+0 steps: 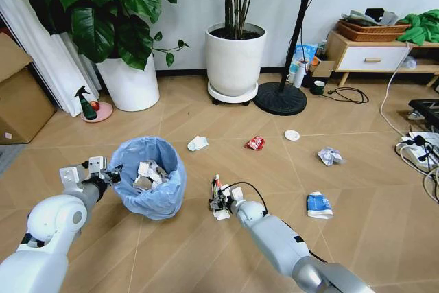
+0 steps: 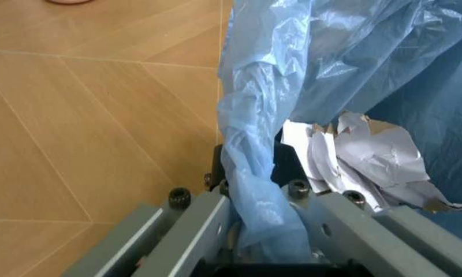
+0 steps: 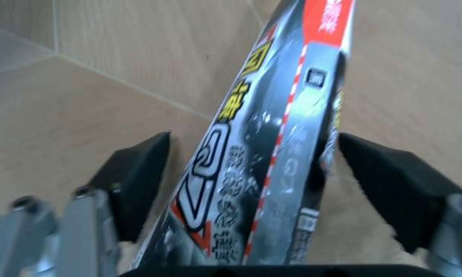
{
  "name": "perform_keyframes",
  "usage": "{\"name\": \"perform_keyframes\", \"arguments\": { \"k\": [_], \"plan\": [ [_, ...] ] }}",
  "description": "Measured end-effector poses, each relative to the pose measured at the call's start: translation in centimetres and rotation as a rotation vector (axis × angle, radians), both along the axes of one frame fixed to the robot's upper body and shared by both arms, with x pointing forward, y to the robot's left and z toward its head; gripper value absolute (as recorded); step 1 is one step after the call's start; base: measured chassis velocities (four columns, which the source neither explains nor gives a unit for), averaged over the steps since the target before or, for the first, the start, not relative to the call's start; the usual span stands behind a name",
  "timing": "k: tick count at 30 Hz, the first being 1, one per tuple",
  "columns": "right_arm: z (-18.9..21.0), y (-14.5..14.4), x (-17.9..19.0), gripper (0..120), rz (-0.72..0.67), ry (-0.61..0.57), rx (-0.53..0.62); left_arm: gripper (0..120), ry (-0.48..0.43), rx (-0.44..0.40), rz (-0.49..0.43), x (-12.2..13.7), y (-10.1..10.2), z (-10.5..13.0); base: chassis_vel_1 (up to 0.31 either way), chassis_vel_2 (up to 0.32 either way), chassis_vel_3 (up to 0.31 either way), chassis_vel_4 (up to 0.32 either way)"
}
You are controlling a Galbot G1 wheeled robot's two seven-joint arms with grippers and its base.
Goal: Pick up the trash bin and place the garbage on the floor into it.
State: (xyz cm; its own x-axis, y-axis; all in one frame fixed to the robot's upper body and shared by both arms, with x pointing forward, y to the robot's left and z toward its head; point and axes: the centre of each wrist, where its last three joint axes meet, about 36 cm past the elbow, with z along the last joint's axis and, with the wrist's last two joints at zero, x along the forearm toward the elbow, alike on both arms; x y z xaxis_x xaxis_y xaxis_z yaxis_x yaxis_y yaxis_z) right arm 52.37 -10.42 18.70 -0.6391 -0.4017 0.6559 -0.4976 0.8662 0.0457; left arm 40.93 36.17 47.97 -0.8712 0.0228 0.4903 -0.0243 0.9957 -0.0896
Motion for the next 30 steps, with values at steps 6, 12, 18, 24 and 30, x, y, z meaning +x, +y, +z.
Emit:
{"name": "perform_keyframes", "arguments": {
  "k": [6,12,18,24,30],
  "plan": [
    [-0.2,0.2,-0.1,59,0.008,0.001,-0.003,0,-0.001,0.0,0.0,0.0,0.0,0.0,0.0,0.0,0.0,0.0],
    [-0.4,0.2,-0.2,38,0.016,0.005,-0.004,0,-0.004,-0.002,-0.002,-0.1,-0.2,0.1,0.0,0.0,0.0,0.0],
    [-0.6,0.1,-0.2,16,0.012,0.007,-0.003,0,-0.007,-0.002,-0.003,-0.1,-0.2,0.2,0.0,0.0,0.0,0.0],
    [-0.6,-0.4,-0.2,2,0.004,0.001,0.002,0,-0.006,-0.005,-0.003,-0.2,-0.3,0.1,0.0,0.0,0.0,0.0],
    [1.1,-1.9,0.5,1,-0.032,-0.046,0.023,0,-0.003,-0.004,-0.004,-0.4,-0.4,0.1,0.0,0.0,0.0,0.0]
  ]
}}
